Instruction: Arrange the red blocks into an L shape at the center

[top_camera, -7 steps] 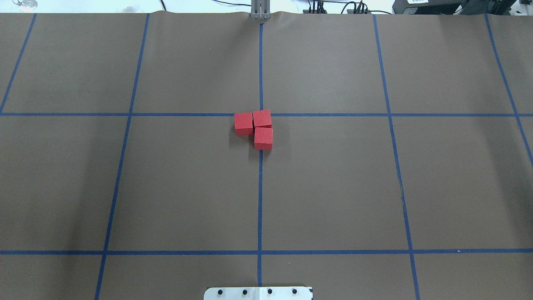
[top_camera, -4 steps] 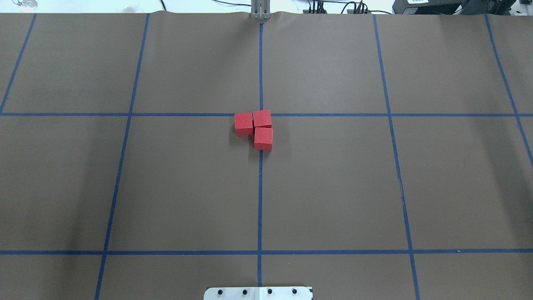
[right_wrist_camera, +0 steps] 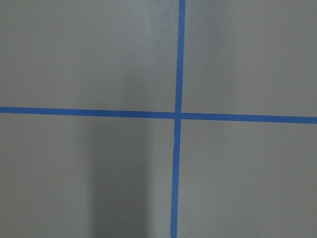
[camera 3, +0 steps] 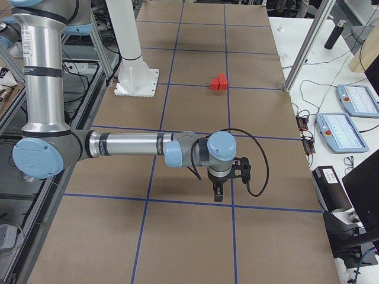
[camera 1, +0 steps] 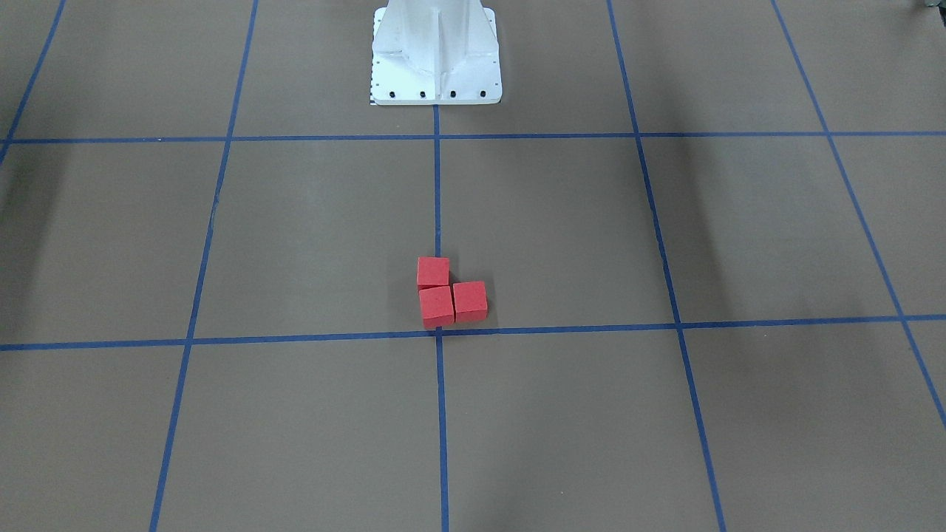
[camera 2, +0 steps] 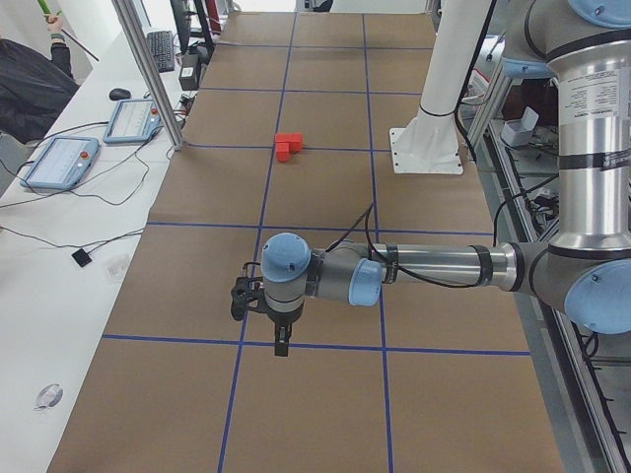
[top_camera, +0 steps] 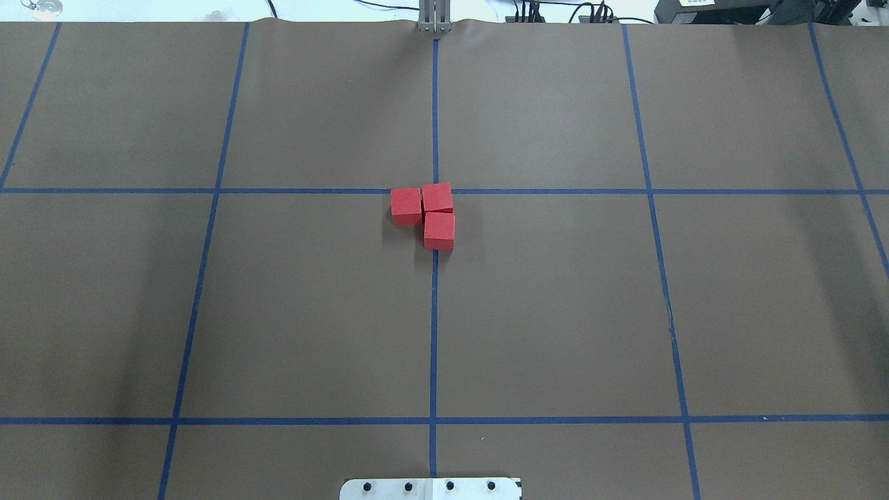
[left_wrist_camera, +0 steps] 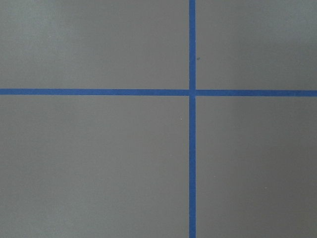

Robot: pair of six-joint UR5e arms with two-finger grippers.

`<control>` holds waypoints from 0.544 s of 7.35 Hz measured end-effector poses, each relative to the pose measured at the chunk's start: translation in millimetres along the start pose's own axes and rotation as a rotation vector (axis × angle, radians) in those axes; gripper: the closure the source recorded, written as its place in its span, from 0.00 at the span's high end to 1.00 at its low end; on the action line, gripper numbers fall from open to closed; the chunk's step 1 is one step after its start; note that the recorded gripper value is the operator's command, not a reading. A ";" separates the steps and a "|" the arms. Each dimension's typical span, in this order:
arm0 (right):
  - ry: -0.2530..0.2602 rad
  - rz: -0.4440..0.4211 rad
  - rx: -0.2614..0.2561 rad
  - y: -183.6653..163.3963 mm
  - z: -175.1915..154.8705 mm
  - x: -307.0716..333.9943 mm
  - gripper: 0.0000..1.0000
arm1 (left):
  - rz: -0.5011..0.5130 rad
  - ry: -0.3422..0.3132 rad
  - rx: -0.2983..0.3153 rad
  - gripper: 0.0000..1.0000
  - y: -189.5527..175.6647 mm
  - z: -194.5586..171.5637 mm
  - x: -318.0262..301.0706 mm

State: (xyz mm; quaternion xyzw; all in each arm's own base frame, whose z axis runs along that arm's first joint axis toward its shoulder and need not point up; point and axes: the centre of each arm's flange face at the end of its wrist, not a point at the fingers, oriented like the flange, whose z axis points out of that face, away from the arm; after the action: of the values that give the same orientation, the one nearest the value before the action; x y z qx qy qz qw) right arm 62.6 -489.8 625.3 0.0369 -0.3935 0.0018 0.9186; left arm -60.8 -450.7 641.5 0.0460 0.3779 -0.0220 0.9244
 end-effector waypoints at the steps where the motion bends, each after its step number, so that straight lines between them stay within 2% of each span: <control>1: 0.000 0.001 0.000 -0.3 0.1 0.1 0.99 | -0.001 0.000 0.000 1.00 0.0 0.2 -0.2; 4: 0.000 0.002 0.002 -1.1 0.1 0.1 0.99 | 0.009 -0.002 0.010 1.00 -7.2 -5.4 6.2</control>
State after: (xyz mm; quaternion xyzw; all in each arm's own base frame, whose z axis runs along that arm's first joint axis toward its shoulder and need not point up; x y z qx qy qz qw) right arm 62.6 -490.9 625.4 0.0372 -0.3937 0.0030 0.9185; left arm -60.7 -457.3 632.8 0.0521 0.3767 -0.0197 0.9247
